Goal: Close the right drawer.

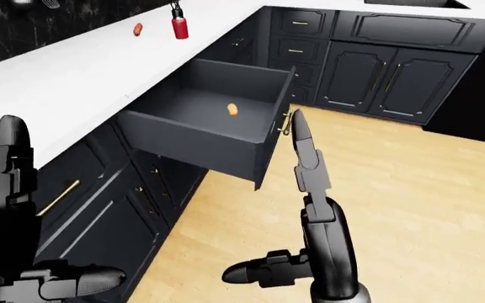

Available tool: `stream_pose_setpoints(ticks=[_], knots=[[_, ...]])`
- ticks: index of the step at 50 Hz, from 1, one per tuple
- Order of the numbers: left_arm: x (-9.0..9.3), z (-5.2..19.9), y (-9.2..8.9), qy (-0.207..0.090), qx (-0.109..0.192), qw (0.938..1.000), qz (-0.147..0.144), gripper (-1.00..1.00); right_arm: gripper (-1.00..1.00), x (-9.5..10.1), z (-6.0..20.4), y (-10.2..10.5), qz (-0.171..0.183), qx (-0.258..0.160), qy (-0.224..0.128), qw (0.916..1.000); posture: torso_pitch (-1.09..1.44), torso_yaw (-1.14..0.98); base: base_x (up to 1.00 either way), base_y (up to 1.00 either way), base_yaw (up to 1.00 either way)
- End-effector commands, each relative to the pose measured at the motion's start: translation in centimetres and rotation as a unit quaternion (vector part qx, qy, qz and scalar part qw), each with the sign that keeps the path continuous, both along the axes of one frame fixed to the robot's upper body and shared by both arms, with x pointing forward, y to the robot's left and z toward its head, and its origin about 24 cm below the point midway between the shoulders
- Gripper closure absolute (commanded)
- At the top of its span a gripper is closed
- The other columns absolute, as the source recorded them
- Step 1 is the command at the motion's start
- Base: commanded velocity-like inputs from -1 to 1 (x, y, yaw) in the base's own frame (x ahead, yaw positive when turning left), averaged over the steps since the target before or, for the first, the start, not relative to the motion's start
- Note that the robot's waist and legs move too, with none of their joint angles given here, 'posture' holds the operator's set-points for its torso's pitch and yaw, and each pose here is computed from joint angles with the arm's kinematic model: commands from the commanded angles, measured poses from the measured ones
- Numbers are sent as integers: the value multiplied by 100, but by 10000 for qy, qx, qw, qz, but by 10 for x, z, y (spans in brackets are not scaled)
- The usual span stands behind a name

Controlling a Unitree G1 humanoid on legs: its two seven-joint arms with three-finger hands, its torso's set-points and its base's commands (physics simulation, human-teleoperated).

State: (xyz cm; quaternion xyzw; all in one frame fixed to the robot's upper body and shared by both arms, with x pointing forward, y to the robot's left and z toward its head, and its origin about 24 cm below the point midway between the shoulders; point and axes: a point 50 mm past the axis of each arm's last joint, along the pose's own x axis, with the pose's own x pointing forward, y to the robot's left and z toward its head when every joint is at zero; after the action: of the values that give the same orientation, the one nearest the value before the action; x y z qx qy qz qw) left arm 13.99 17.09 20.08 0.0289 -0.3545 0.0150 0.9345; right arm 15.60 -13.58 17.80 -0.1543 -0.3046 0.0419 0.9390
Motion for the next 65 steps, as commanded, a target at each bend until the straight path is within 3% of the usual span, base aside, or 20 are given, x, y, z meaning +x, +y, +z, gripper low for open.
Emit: stream_pose_setpoints(ticks=[1,46,51,65], knots=[[-8,11,0,-377,67,9993,31,-100,-100,-7,13,3,82,42,-398,9992,0,0,0,21,0],[-8,10,-2,-381,99,9992,19,-100,-100,-5,11,3,88,37,-359,9993,0,0,0,21,0],[-8,10,-2,-382,99,9992,19,-100,-100,-2,11,-2,-129,65,-339,9993,0,0,0,1,0],[-8,10,-2,-380,103,9992,14,-100,-100,-2,9,-2,-32,116,-266,9996,0,0,7,0,0]])
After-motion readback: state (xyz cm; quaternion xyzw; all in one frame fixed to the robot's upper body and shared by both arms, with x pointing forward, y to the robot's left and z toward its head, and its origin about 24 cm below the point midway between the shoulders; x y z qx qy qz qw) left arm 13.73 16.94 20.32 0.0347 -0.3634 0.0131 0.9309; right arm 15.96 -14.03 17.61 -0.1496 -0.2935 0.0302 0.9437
